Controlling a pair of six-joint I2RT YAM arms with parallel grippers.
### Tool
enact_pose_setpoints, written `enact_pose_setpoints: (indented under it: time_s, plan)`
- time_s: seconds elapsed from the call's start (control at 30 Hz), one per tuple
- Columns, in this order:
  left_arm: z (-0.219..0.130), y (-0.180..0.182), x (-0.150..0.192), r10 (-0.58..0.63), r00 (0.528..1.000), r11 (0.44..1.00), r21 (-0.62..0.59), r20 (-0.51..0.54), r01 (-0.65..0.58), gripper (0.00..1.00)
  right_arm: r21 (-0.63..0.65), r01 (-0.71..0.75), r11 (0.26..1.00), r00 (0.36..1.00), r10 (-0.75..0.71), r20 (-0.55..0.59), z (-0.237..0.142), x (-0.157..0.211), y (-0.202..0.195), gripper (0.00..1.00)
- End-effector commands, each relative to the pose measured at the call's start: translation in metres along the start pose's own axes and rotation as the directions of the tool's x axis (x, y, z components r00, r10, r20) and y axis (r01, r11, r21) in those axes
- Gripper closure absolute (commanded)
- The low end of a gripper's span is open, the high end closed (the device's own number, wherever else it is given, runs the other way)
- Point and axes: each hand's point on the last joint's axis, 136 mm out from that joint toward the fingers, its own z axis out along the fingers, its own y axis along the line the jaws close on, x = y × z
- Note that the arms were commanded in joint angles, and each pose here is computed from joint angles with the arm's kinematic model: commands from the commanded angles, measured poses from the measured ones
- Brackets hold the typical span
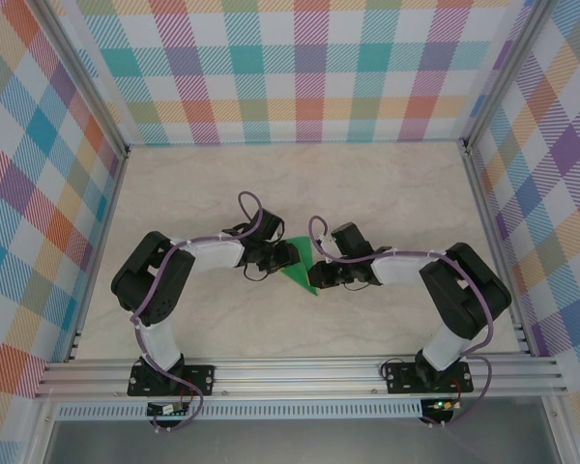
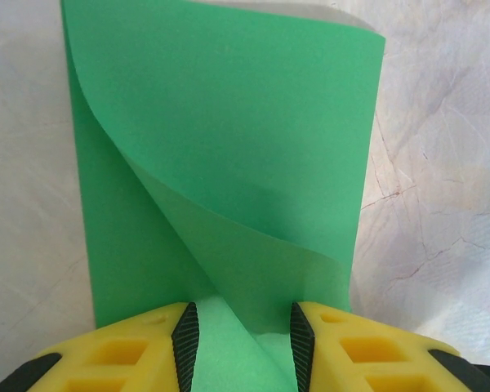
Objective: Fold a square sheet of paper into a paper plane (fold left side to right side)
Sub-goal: Fourth fold the wing at the center of the table.
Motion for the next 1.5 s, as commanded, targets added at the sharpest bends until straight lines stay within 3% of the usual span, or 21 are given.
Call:
enact_pose_setpoints:
  time_s: [0.0,0.17,0.67,0.97,1.47]
  plan:
    - [-0.001,0.002,0.005,0.013,1.000,1.000,-0.024,-0.002,-0.013,0.62,-0.024,0.032,0.999,0.999,-0.032,-0.031,0.002,0.011,0.001,0.91]
    - [-0.001,0.002,0.005,0.013,1.000,1.000,-0.025,-0.002,-0.013,0.63,-0.038,0.045,0.998,0.998,-0.047,-0.044,0.004,0.015,0.002,0.89]
    - [-0.001,0.000,0.005,0.016,1.000,1.000,-0.013,-0.004,-0.016,0.63,-0.175,-0.068,0.982,0.992,0.084,0.089,-0.026,-0.031,0.012,0.64]
    - [-0.002,-0.002,0.005,0.017,1.000,1.000,-0.007,-0.006,-0.017,0.63,-0.260,-0.148,0.954,0.984,0.169,0.059,-0.009,-0.051,0.009,0.68]
    - [-0.003,-0.002,0.005,0.017,1.000,1.000,-0.008,-0.004,-0.017,0.63,-0.288,-0.175,0.942,0.980,0.193,0.035,0.007,-0.058,0.005,0.79]
